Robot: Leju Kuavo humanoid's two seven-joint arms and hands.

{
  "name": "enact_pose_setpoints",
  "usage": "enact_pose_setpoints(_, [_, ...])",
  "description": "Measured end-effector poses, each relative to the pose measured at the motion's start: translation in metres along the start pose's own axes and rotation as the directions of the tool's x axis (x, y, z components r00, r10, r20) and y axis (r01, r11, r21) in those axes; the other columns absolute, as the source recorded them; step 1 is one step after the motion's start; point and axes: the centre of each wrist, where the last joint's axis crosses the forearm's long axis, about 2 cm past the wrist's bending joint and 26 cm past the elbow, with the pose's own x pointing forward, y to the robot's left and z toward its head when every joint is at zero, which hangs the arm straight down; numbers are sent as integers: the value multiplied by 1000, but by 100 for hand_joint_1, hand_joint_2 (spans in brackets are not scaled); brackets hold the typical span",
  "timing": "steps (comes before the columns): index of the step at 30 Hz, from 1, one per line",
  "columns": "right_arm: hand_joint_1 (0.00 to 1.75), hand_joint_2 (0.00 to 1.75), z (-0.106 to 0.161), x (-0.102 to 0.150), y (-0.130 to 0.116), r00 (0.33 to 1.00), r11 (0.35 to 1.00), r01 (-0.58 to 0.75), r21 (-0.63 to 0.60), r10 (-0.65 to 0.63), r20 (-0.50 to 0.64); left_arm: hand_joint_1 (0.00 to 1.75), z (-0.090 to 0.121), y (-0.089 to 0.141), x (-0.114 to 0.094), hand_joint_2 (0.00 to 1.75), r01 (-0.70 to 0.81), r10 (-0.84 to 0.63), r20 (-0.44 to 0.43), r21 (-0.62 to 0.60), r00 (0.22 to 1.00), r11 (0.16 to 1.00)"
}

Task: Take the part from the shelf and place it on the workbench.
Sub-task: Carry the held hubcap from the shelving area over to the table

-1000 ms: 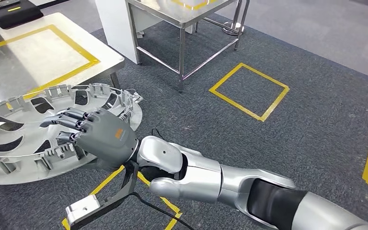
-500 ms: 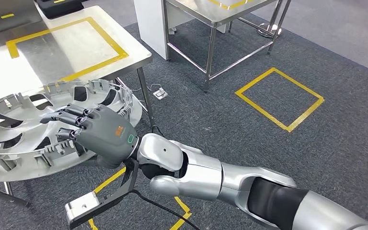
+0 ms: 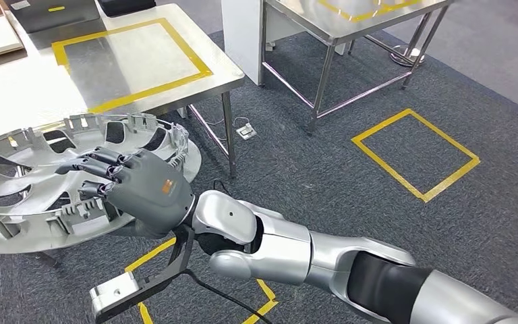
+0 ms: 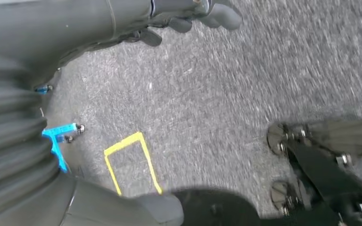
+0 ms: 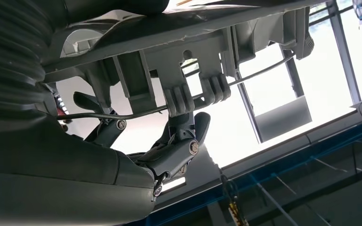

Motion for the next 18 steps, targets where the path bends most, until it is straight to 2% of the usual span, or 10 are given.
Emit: enact_pose_setpoints(18, [175,175,1,-2,-2,1000,999,-13,-47,13,-9,0,0,0,0,175,3,-3,0,3,1000,1000])
